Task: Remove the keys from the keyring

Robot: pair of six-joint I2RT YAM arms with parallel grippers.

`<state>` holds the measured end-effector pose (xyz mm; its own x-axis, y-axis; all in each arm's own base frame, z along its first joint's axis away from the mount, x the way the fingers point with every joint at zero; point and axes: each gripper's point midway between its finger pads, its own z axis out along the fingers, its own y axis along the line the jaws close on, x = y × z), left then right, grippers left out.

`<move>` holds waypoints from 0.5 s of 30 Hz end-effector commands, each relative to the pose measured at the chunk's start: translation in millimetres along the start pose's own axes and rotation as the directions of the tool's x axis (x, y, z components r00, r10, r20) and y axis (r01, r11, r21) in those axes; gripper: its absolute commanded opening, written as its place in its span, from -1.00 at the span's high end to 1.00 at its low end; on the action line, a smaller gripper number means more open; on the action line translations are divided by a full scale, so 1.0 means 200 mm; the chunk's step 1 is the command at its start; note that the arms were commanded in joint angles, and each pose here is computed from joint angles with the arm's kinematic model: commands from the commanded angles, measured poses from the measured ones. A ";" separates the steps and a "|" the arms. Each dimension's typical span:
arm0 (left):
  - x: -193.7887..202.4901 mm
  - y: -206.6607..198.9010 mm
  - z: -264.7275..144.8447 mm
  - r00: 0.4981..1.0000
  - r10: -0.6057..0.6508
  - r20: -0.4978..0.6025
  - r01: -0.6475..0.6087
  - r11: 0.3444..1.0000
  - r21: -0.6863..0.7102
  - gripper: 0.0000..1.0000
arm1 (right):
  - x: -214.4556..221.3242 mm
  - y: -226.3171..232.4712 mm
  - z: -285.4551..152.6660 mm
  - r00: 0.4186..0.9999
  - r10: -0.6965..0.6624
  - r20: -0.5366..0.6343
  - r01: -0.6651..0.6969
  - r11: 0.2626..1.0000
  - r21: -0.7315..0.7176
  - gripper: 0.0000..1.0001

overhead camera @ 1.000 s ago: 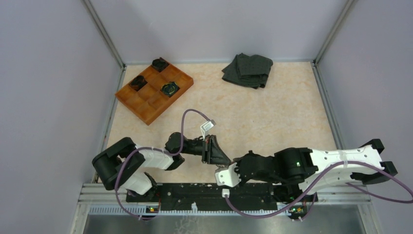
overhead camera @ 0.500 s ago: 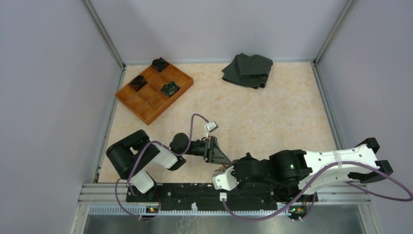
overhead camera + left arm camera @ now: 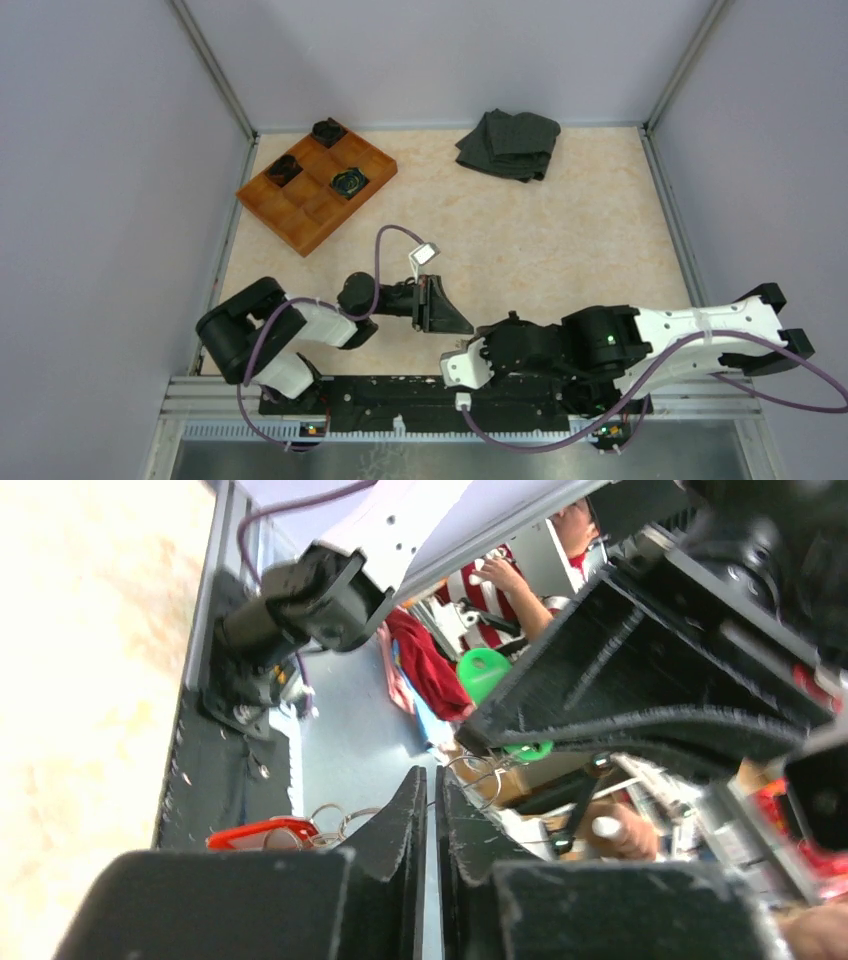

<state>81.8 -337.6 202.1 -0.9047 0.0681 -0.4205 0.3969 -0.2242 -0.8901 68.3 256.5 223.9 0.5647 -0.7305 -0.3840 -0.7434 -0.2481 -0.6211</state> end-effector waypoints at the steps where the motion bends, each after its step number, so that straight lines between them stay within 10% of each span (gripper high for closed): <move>1: -0.06 -0.19 -0.01 0.900 0.435 0.038 -0.436 0.894 0.099 0.63 | -0.16 -0.12 -0.12 0.978 0.007 0.206 -0.028 0.995 0.095 1.00; 6: -0.18 -0.23 0.00 0.735 0.678 0.022 -0.678 0.735 -0.029 0.19 | -0.23 -0.19 -0.22 0.950 -0.042 0.309 0.000 0.991 0.135 1.00; 15: -0.24 -0.52 -0.01 0.400 0.915 0.051 -0.916 0.397 0.058 0.12 | -0.41 -0.24 -0.39 0.854 -0.172 0.492 0.090 0.979 0.185 1.00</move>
<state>87.8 -314.8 305.6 -0.2126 -0.2244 -0.9510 0.9679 -0.1821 -0.1734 47.1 267.4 289.5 0.7298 -0.4494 -0.5151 -0.6528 -0.2344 -0.7203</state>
